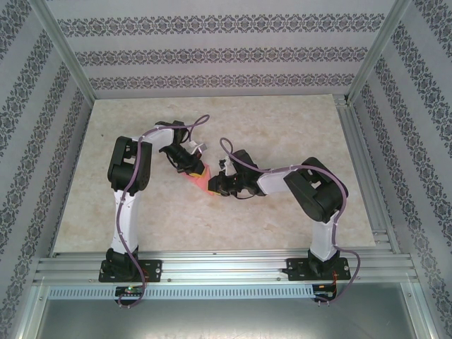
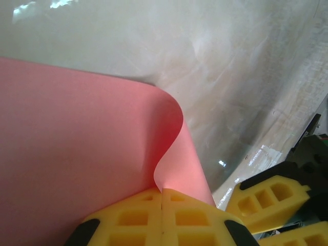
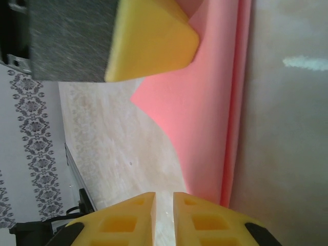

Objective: Fold a paper plane with a square sheet of paper (pick it up from the middle)
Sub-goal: Third fold the triangle at the center of the table.

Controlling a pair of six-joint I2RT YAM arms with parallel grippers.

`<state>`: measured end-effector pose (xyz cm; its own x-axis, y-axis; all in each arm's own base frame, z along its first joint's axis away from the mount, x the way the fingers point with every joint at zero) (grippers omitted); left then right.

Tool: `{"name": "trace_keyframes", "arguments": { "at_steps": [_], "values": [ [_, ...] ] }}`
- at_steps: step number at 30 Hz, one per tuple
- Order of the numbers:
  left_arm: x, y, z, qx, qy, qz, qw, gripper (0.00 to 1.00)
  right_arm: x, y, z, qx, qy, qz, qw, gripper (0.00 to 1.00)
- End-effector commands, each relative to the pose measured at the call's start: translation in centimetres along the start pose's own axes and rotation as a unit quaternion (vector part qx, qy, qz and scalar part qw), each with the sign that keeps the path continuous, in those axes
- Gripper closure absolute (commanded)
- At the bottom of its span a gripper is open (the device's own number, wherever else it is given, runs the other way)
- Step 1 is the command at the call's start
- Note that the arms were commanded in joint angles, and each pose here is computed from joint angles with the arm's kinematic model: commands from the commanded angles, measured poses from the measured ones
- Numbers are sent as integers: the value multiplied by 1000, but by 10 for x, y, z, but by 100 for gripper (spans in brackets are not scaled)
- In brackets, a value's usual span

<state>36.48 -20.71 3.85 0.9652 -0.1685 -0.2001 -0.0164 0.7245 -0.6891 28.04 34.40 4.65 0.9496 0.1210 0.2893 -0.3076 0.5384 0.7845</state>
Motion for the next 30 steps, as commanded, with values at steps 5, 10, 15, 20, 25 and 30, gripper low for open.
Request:
{"name": "trace_keyframes", "arguments": {
  "at_steps": [5,10,15,20,25,30],
  "values": [
    [5,5,-1,-11,4,-2,1000,95,-21,-33,-3,-103,44,4,994,83],
    [5,9,-5,-8,7,2,1000,95,-25,-33,-1,-113,55,15,992,83],
    [5,11,-5,-4,7,2,1000,95,-4,4,7,-55,23,30,998,83],
    [5,13,-7,-3,9,5,1000,96,21,26,15,-25,-10,39,999,84],
    [3,14,-7,0,11,7,1000,96,20,12,5,-55,5,30,998,86],
    [3,15,-7,4,11,7,1000,96,0,-16,-6,-115,53,24,992,86]
  ]
}}
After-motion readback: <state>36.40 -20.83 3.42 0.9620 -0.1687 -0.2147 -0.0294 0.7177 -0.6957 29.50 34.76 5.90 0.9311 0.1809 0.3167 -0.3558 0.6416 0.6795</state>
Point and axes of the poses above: each hand's point on the last joint's axis, 136 mm out from that joint toward the fingers, its own z axis back along the fingers, its own y axis along the line the jaws close on, x = y × z, the point moved 2 cm from there along z, back along the fingers, and after that the axes turned 12 degrees about z, right-handed, at the moved point
